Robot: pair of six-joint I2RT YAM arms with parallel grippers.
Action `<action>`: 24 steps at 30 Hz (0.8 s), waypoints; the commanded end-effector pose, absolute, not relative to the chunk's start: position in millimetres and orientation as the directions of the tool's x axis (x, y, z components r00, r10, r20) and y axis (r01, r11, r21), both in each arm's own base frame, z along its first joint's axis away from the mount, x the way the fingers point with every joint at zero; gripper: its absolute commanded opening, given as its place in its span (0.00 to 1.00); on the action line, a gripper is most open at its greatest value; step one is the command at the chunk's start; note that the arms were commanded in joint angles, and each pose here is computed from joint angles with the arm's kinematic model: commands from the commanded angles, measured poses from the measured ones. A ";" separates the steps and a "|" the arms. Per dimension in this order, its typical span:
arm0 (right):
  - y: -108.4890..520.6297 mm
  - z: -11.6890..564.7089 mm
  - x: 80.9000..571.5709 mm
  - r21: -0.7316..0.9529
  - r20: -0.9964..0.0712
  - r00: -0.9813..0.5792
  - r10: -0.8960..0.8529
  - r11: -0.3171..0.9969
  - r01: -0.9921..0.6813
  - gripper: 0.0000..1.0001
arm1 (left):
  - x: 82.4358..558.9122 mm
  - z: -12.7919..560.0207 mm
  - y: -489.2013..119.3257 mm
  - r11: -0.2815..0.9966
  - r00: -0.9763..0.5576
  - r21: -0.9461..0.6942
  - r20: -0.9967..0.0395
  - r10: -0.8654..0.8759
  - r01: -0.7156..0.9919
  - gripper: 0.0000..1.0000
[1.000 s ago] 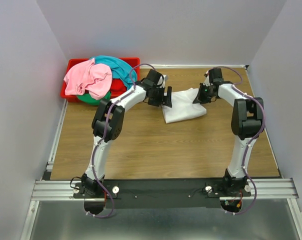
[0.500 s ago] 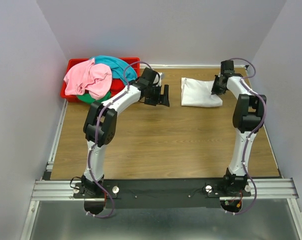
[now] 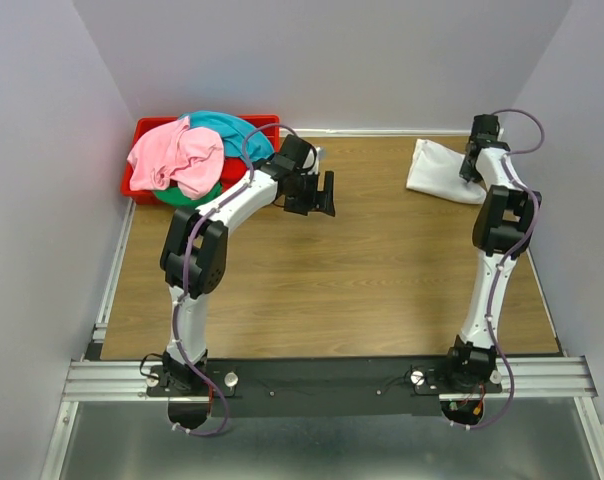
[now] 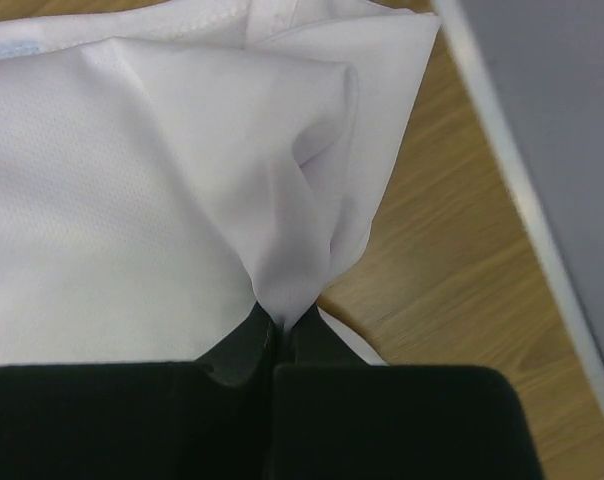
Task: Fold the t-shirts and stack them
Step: Neatly place the folded tshirt to the corner
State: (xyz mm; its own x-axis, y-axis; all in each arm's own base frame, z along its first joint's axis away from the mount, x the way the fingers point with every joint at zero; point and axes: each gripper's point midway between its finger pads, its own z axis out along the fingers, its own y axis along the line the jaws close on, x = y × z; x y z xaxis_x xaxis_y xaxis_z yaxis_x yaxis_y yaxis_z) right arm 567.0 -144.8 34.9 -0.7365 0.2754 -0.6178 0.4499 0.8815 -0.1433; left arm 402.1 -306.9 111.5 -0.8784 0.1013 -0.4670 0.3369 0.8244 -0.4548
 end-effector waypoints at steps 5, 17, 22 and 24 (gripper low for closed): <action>-213.6 25.8 567.0 -0.253 -0.634 -0.717 0.291 0.797 0.548 0.02 | 392.0 119.8 -300.9 0.843 -0.896 -0.448 -0.436 0.086 0.298 0.91; -228.3 44.7 578.4 -0.251 -0.686 -0.667 0.291 0.766 0.592 0.45 | 401.1 129.9 -301.7 0.844 -0.876 -0.431 -0.474 0.087 0.318 0.91; -231.5 56.2 570.0 -0.267 -0.693 -0.658 0.295 0.742 0.614 0.98 | 406.5 137.5 -299.0 0.853 -0.859 -0.415 -0.507 0.073 0.317 0.92; -233.1 67.9 567.9 -0.264 -0.706 -0.645 0.294 0.735 0.625 1.00 | 408.8 143.5 -297.8 0.855 -0.848 -0.407 -0.526 0.068 0.321 0.92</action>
State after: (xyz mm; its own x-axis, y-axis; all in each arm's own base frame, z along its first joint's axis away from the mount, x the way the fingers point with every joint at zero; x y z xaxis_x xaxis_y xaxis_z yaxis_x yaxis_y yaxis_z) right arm 577.1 -226.5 45.9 -0.6653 0.2896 -0.6882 0.5895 0.7693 -0.2463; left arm 399.1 -299.4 108.7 -0.8951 0.0860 -0.4374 0.2936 0.8522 -0.4332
